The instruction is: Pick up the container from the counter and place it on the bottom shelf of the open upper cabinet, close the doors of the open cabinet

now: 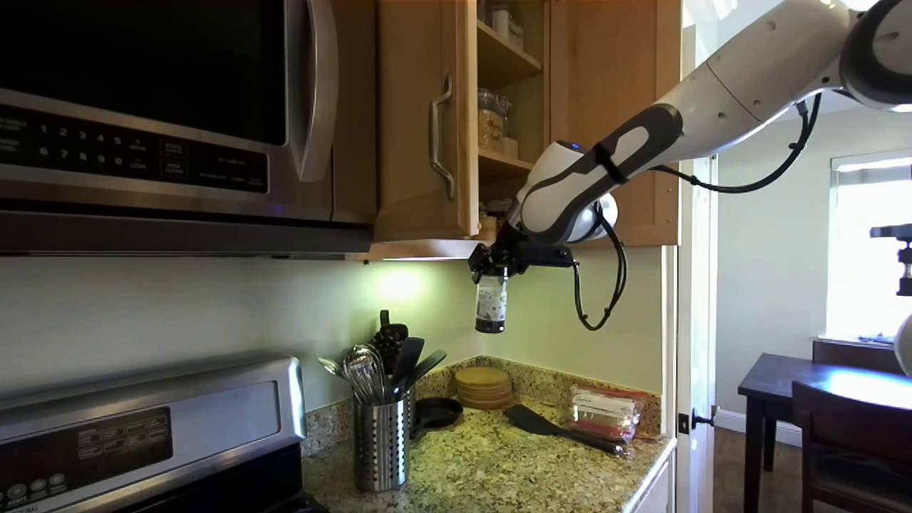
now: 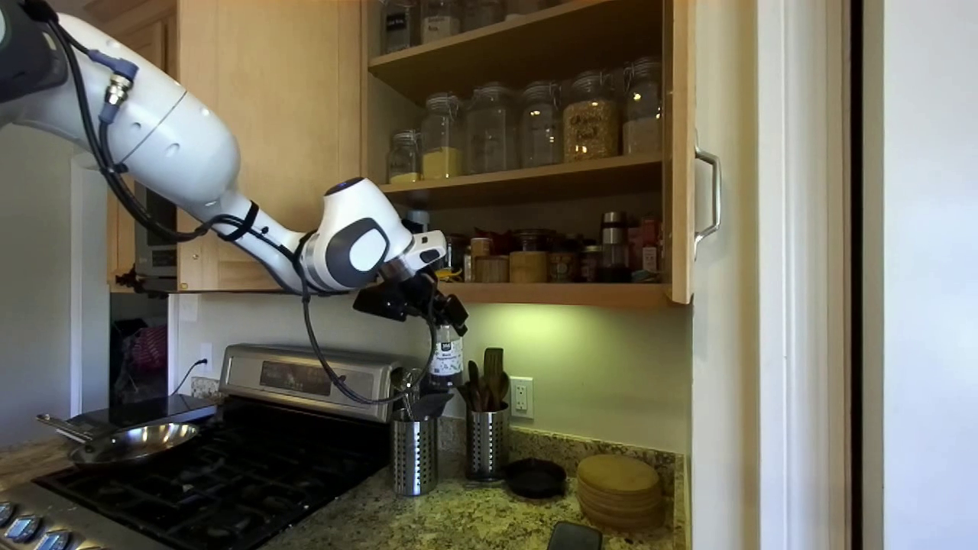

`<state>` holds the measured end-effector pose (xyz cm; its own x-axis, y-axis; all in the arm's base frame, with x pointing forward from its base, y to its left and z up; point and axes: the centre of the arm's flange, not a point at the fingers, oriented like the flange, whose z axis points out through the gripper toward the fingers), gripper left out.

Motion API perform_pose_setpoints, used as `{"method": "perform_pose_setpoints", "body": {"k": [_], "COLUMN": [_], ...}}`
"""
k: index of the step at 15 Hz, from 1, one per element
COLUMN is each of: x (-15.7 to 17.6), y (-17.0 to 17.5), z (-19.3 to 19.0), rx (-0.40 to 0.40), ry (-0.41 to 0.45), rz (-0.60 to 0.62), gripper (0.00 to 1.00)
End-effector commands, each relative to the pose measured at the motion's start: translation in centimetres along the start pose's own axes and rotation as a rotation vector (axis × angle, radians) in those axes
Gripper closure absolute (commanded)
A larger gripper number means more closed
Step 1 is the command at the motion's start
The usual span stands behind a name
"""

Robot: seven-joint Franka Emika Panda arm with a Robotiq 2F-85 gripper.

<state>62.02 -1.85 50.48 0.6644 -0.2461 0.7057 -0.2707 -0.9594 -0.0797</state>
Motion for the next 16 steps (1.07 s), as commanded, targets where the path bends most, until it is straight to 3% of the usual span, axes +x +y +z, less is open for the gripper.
{"method": "perform_pose_setpoints", "body": {"k": [1, 12, 16], "x": [2.5, 9.1, 10.5], "y": [-2.1, -6.8, -7.2], "z": [-5.6, -14.8, -17.6], "rx": [-0.01, -0.086, -0.054], "ry": [0.003, 0.057, 0.062], "rz": [-0.003, 0.005, 0.024], "gripper": [0.51, 0.51, 0.51]}}
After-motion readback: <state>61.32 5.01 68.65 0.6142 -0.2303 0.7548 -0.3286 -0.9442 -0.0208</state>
